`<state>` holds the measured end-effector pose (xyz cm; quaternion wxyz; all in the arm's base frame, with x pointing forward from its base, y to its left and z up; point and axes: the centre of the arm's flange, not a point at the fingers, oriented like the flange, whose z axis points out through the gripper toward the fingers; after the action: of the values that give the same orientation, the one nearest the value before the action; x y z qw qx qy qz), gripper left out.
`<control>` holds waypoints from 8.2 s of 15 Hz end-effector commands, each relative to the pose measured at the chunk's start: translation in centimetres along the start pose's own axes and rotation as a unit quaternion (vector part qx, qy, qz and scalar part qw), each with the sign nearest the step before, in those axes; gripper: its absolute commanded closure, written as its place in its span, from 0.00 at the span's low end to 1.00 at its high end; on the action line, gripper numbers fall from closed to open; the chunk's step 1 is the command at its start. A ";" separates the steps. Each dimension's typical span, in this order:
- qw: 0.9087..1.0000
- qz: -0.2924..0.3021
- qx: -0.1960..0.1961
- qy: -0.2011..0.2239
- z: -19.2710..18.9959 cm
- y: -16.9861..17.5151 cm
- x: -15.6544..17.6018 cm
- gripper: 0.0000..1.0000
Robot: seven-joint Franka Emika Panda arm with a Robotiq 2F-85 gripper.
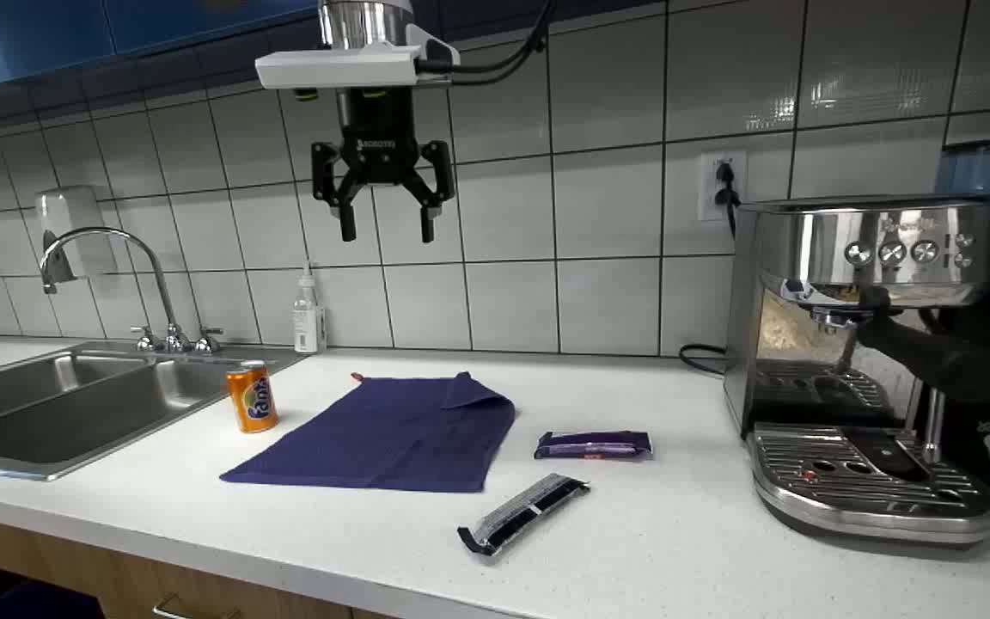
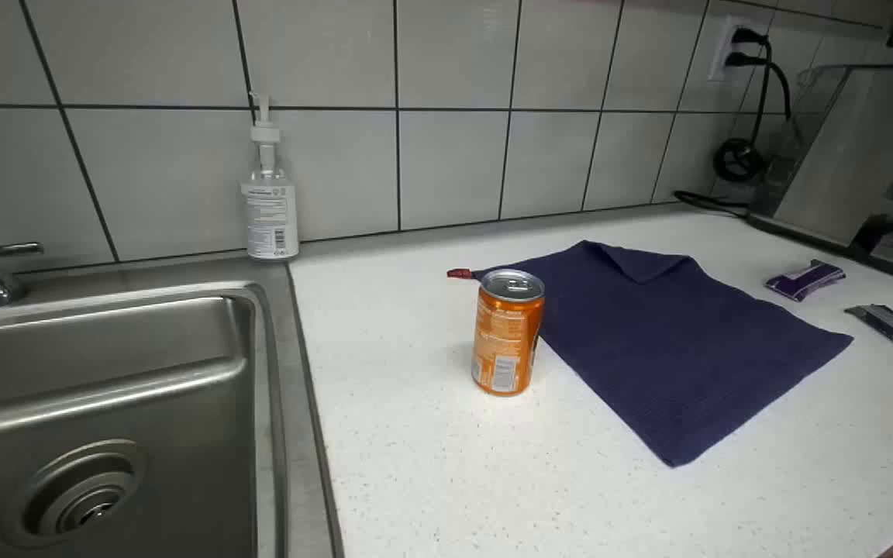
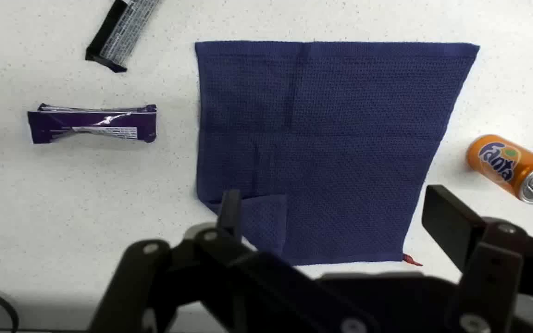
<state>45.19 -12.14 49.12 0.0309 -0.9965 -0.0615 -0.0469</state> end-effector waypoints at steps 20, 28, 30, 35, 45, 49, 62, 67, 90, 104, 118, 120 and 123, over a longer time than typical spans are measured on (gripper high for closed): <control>0.997 -0.045 0.025 -0.050 7.6 -4.8 -2.8 0.00; 0.997 0.002 0.056 -0.049 12.8 -4.0 -1.6 0.00; 0.996 0.022 0.067 -0.048 14.2 -3.6 -0.8 0.00; 0.992 0.077 0.087 -0.046 17.5 -1.8 1.4 0.00; 0.980 0.167 0.096 -0.039 21.2 3.5 5.9 0.00; 0.977 0.188 0.095 -0.041 22.3 4.7 7.8 0.00; 0.976 0.194 0.095 -0.044 23.4 5.1 8.0 0.00; 0.963 0.244 0.106 -0.043 24.7 7.0 9.5 0.00; 0.929 0.351 0.115 -0.007 27.0 9.2 14.1 0.00; 0.930 0.353 0.104 0.013 28.0 8.5 14.7 0.00; 0.930 0.352 0.100 0.020 28.0 8.6 14.6 0.88; 0.930 0.353 0.100 0.020 28.0 8.8 14.6 0.97; 0.929 0.355 0.100 0.021 27.8 9.1 14.5 0.99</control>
<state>62.65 -16.97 22.09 0.1417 -0.9484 0.2806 -0.0409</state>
